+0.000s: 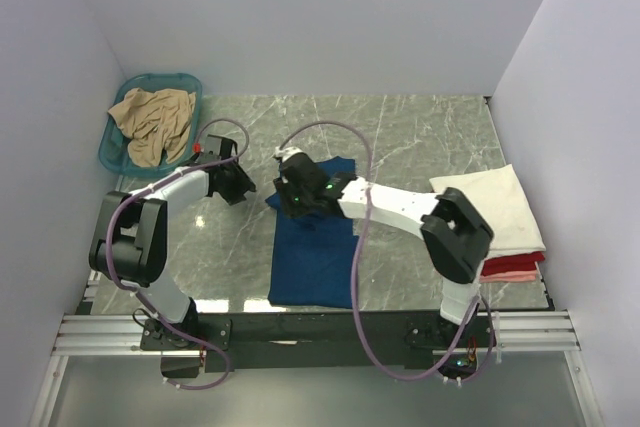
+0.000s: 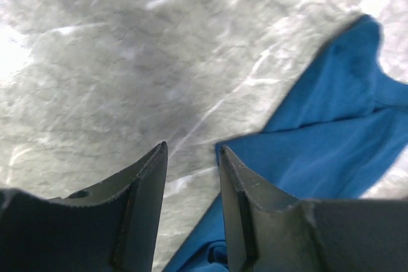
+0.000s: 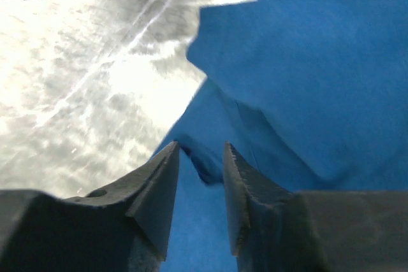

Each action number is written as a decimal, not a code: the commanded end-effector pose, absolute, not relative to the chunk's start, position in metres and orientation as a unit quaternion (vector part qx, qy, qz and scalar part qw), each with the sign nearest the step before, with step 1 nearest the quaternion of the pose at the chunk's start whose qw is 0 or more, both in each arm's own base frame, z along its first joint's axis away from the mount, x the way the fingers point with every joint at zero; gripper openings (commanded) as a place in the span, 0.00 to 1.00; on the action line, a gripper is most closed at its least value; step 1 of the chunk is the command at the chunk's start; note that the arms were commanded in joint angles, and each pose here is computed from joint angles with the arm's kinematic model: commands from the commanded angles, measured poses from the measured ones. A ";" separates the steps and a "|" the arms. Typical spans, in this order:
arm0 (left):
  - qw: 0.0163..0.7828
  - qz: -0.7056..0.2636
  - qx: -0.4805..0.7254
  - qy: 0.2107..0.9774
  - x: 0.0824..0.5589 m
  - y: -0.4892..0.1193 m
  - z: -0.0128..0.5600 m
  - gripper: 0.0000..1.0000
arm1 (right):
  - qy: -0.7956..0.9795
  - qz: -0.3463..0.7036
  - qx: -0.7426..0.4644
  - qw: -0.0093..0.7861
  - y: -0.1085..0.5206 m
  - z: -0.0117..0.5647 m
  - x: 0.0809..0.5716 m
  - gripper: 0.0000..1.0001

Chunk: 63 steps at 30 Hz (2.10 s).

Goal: Fold and stack the t-shirts
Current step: Fold the tshirt

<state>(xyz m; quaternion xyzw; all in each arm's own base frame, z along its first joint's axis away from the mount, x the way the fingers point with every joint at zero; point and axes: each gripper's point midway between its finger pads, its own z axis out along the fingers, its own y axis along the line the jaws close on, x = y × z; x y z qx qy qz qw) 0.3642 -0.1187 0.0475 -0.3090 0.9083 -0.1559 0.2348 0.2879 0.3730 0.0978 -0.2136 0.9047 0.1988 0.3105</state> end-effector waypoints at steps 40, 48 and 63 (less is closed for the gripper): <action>0.233 -0.252 -0.293 0.892 0.378 -0.144 0.062 0.42 | 0.902 0.096 -0.267 0.326 0.403 0.052 0.328 0.20; 0.228 -0.250 -0.293 0.894 0.375 -0.144 0.057 0.41 | 0.896 0.130 -0.257 0.339 0.405 0.082 0.325 0.01; 0.214 -0.252 -0.283 0.901 0.370 -0.162 0.045 0.47 | 0.893 0.166 -0.245 0.340 0.400 0.103 0.319 0.01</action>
